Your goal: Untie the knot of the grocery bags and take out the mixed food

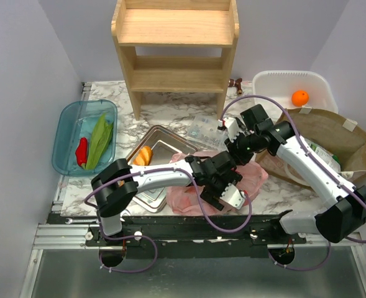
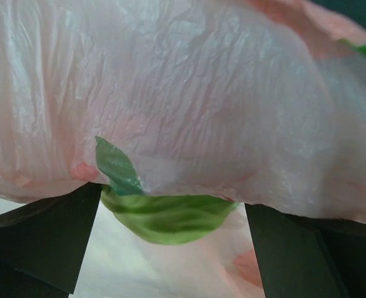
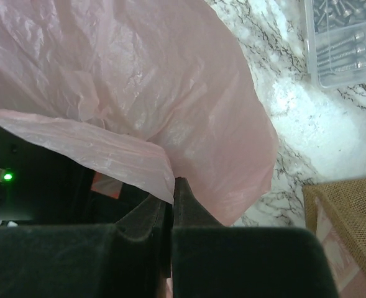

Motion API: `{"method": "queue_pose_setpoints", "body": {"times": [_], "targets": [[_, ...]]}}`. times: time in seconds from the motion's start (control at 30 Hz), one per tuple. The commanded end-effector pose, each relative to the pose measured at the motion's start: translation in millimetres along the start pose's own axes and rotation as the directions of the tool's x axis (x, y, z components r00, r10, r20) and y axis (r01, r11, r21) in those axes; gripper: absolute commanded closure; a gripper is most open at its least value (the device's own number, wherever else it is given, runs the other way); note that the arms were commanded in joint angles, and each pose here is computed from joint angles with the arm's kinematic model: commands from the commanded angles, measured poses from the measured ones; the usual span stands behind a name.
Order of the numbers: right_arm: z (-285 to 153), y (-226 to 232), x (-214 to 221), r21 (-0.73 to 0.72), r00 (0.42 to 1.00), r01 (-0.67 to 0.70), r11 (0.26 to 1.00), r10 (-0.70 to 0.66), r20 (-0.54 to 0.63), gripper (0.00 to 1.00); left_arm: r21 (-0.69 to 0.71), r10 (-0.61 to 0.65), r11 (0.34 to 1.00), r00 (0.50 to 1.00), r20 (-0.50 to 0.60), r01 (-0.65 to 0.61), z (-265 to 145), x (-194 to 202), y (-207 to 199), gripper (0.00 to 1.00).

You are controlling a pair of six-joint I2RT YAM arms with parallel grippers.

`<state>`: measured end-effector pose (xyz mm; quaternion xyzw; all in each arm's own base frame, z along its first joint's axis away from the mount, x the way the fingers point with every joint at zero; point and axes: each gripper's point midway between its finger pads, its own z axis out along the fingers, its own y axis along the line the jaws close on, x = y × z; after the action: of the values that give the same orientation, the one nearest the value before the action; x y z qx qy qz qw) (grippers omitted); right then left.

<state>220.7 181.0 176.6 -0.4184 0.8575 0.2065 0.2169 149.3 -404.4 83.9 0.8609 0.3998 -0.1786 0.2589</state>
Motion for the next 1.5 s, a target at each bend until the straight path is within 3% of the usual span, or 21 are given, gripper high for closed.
{"method": "queue_pose_setpoints", "body": {"times": [0.0, 0.17, 0.27, 0.43, 0.8, 0.93, 1.0, 1.1, 1.17, 1.27, 1.37, 1.47], "targets": [[3.8, -6.8, 6.7, 0.033, 1.0, 0.007, 0.999, -0.006, -0.024, 0.99, 0.074, 0.012, 0.997, 0.999, -0.053, -0.008, 22.4, 24.3, -16.8, 0.05], [3.6, -10.6, 10.1, 0.053, 0.999, 0.02, 0.998, -0.018, -0.035, 0.99, 0.054, -0.099, 0.993, 0.988, -0.122, 0.106, 19.9, 46.7, -13.2, 0.21], [2.5, -13.1, 11.3, 0.067, 0.999, 0.039, 0.997, -0.036, -0.039, 0.99, 0.029, -0.197, 0.979, 0.974, -0.109, 0.202, 1.2, 55.3, -11.8, 0.41], [0.3, -16.7, 12.6, 0.09, 0.998, 0.063, 0.994, -0.06, -0.035, 1.0, -0.117, -0.259, 0.962, 0.962, -0.09, 0.248, -41.5, 66.7, 2.4, 0.77], [0.4, -15.4, -0.2, 0.081, 0.998, 0.059, 0.995, -0.06, 0.011, 0.99, -0.223, -0.256, 0.939, 0.965, 0.059, 0.262, -123.0, 17.4, 17.5, 0.99], [0.6, -16.2, -2.6, 0.082, 0.998, 0.061, 0.995, -0.062, 0.016, 0.99, -0.241, -0.229, 0.933, 0.959, 0.169, 0.266, -156.3, -15.9, 22.6, 1.0], [0.9, -16.4, -1.8, 0.083, 0.998, 0.06, 0.995, -0.061, 0.013, 0.99, -0.231, -0.215, 0.931, 0.937, 0.276, 0.282, -186.5, -48.5, 22.8, 1.0], [0.1, -16.0, -1.9, 0.082, 0.998, 0.062, 0.995, -0.063, 0.012, 0.99, -0.233, -0.265, 0.89, 0.86, 0.436, 0.393, -246.5, -87.9, 29.4, 1.0], [0.0, -15.3, -2.8, 0.079, 0.998, 0.061, 0.995, -0.062, 0.016, 0.99, -0.241, -0.338, 0.831, 0.798, 0.499, 0.502, -282.8, -87.8, 38.1, 1.0], [0.3, -14.3, -3.2, 0.073, 0.998, 0.061, 0.995, -0.063, 0.02, 0.99, -0.345, -0.438, 0.669, 0.724, 0.533, 0.659, -328.8, -42.0, 53.0, 1.0], [-0.9, -11.7, -5.5, 0.061, 0.998, 0.057, 0.997, -0.059, 0.026, 0.99, -0.466, -0.54, 0.387, 0.605, 0.585, 0.796, -379.9, 39.8, 58.6, 1.0], [-3.1, -8.2, -7.8, 0.045, 0.997, 0.065, 0.997, -0.067, 0.038, 0.99, -0.597, -0.662, 0.093, 0.497, 0.561, 0.797, -412.0, 137.5, 39.4, 1.0]]}}
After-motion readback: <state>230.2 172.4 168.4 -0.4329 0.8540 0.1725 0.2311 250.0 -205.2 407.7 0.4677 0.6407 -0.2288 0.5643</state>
